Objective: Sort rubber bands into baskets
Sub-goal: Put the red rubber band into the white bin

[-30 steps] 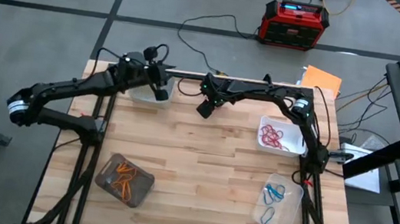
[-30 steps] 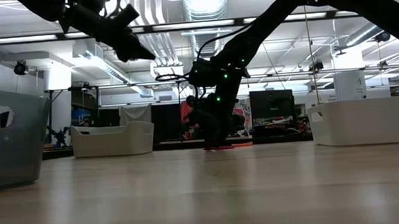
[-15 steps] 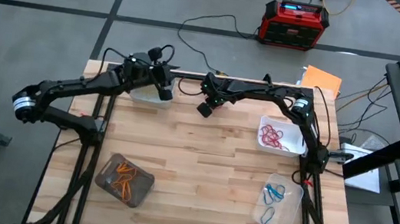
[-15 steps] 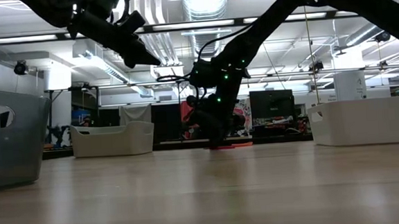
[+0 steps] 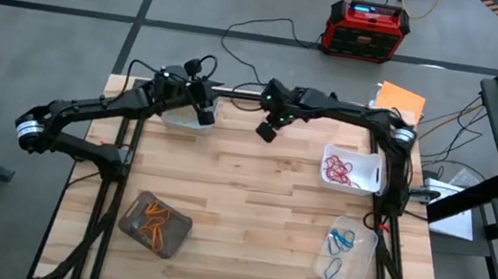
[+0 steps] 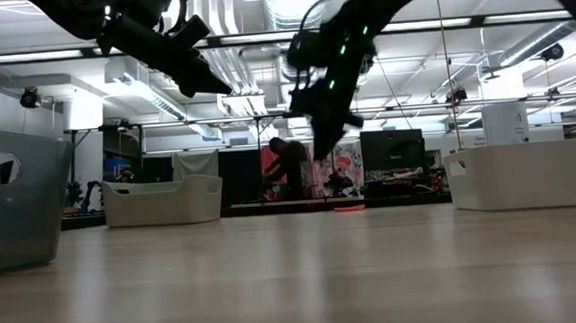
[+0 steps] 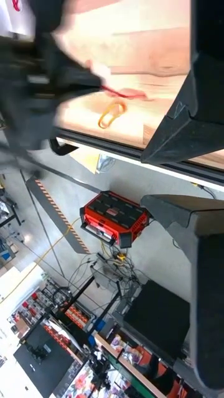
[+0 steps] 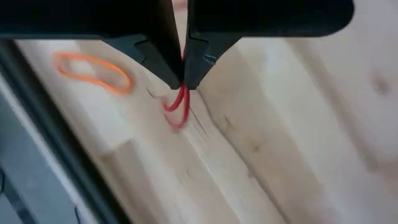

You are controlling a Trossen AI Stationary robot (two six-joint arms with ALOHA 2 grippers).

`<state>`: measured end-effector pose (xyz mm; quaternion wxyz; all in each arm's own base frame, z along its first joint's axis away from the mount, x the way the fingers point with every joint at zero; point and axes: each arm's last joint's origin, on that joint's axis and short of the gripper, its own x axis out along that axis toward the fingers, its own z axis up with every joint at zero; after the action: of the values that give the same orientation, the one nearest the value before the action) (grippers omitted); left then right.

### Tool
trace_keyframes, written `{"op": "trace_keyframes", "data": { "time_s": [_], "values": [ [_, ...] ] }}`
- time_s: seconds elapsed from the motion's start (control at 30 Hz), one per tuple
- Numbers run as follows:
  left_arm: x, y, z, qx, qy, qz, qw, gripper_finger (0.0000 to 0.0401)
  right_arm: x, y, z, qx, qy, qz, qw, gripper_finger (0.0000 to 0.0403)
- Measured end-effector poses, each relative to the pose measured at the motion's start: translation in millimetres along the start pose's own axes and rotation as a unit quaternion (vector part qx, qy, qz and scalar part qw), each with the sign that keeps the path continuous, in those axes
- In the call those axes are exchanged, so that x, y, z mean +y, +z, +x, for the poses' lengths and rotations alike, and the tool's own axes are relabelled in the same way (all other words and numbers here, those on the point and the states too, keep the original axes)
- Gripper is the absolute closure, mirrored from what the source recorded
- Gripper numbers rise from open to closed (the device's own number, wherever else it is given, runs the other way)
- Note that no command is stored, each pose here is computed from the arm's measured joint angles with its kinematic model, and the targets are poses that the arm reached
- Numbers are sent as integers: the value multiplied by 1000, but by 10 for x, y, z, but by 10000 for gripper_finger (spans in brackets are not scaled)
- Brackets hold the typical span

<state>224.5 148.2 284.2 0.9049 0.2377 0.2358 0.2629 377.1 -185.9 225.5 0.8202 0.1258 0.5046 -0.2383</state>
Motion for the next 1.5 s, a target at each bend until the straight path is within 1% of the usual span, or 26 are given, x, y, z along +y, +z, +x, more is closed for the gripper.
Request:
{"op": "trace_keyframes", "data": {
  "time_s": [0.17, 0.33, 0.4, 0.53, 0.6, 0.67, 0.7, 0.73, 0.8, 0.87, 1.0, 1.2, 1.33, 1.43, 1.5],
  "values": [
    [-1, -1, -1, 1, -1, -2, 1000, 326, -16, -57, -617, -11, 4, 2, 1000, 394],
    [-1, -1, -1, 1, -1, -2, 1000, 326, -48, -252, -1134, 16, 0, 43, 999, 394],
    [-1, 0, -2, 0, -1, -2, 1000, 326, -62, -353, -1290, 39, -5, 59, 997, 394],
    [-1, 0, -2, 0, -1, -3, 1000, 326, -36, -551, -1497, 96, -24, 96, 990, 394],
    [-3, 1, -2, 0, -1, -2, 1000, 326, -19, -674, -1571, 146, -38, 115, 982, 394],
    [-4, 2, -2, 0, -1, -2, 1000, 326, -6, -797, -1623, 207, -57, 125, 969, 394],
    [-4, 2, -2, 0, -1, -2, 1000, 326, 3, -835, -1626, 224, -66, 134, 963, 394],
    [-4, 2, -2, 0, -1, -2, 1000, 326, 20, -854, -1614, 225, -63, 141, 962, 394],
    [-6, 1, -2, 1, -2, -2, 1000, 326, 51, -910, -1601, 230, -24, 151, 961, 394],
    [-8, -4, -3, 3, -3, -3, 1000, 326, 71, -970, -1569, 250, -14, 151, 956, 394],
    [-18, -12, -4, 8, -7, -2, 1000, 326, 58, -1117, -1413, 293, -44, 164, 941, 394],
    [-26, -24, -4, 14, -11, -2, 1000, 326, 28, -1374, -1170, 356, -70, 164, 917, 394],
    [-25, -23, -4, 14, -11, -2, 1000, 326, 6, -1532, -1040, 386, -89, 175, 901, 394],
    [-25, -23, -4, 14, -11, -2, 1000, 326, 0, -1638, -951, 401, -102, 180, 893, 394],
    [-25, -23, -4, 13, -11, -2, 1000, 326, -2, -1701, -887, 404, -106, 180, 891, 394]
  ]
}}
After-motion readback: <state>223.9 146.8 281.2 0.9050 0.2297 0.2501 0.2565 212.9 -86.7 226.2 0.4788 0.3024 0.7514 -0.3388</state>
